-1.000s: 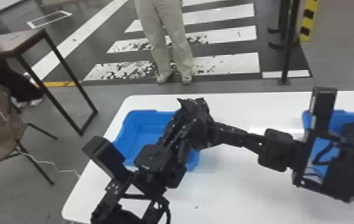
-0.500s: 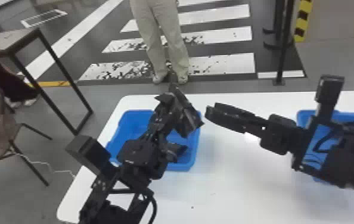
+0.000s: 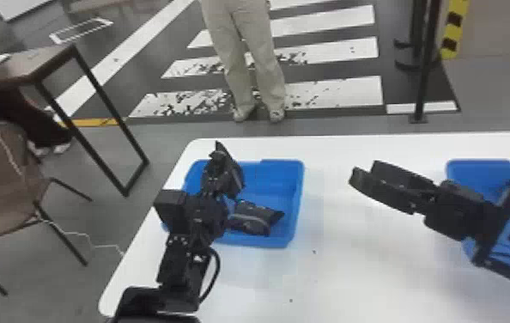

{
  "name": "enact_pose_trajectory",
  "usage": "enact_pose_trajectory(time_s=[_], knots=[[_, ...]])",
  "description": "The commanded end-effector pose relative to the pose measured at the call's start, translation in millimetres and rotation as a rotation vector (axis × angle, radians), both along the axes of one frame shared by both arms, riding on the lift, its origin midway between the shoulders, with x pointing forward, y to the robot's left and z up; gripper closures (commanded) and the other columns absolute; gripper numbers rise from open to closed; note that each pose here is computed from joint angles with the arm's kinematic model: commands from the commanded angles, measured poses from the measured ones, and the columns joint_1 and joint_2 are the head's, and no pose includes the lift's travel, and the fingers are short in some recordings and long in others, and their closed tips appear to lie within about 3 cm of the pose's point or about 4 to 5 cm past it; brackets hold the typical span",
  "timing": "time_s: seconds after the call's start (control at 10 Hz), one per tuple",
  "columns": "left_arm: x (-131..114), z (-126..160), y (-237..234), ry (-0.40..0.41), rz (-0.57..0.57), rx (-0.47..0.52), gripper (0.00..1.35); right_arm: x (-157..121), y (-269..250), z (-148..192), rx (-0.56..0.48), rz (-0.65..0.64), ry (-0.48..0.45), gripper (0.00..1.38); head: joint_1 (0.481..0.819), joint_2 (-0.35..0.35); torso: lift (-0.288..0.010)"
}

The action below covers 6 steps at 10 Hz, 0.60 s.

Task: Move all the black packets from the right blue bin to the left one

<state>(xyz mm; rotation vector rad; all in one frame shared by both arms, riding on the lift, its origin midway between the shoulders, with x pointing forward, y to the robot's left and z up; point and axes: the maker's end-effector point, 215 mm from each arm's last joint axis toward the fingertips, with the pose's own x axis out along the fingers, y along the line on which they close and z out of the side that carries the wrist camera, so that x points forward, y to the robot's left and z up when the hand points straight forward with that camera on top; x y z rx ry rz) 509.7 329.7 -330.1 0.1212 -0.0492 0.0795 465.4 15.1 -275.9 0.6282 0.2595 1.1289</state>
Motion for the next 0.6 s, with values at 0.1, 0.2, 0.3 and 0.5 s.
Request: enact_pose_trajectory(time_s=[0.1,0.2,0.3,0.5], knots=[[-4.4,-5.0,14.0,-0.041,0.022,-0.088,0.09,7.0,-25.9,-6.7,-0.055,-0.056,-0.015,0.12,0.695,0.35,-0.14],[-13.7,19.4,-3.2,-0.141,-0.025,-0.164,0.04,17.0,-51.1,-14.0,-0.102,-0.118,-0.026,0.12,0.695,0.35,-0.14],[-28.0,44.8,-24.5,-0.177,-0.08,-0.234,0.17,24.9,-82.7,-16.3,-0.149,-0.203,-0.039,0.12,0.695,0.348,-0.14],[-71.4,83.4,-55.8,-0.174,-0.133,-0.258,0.17,29.4,-185.4,-29.2,-0.382,-0.479,-0.034,0.12,0.695,0.269,-0.14]])
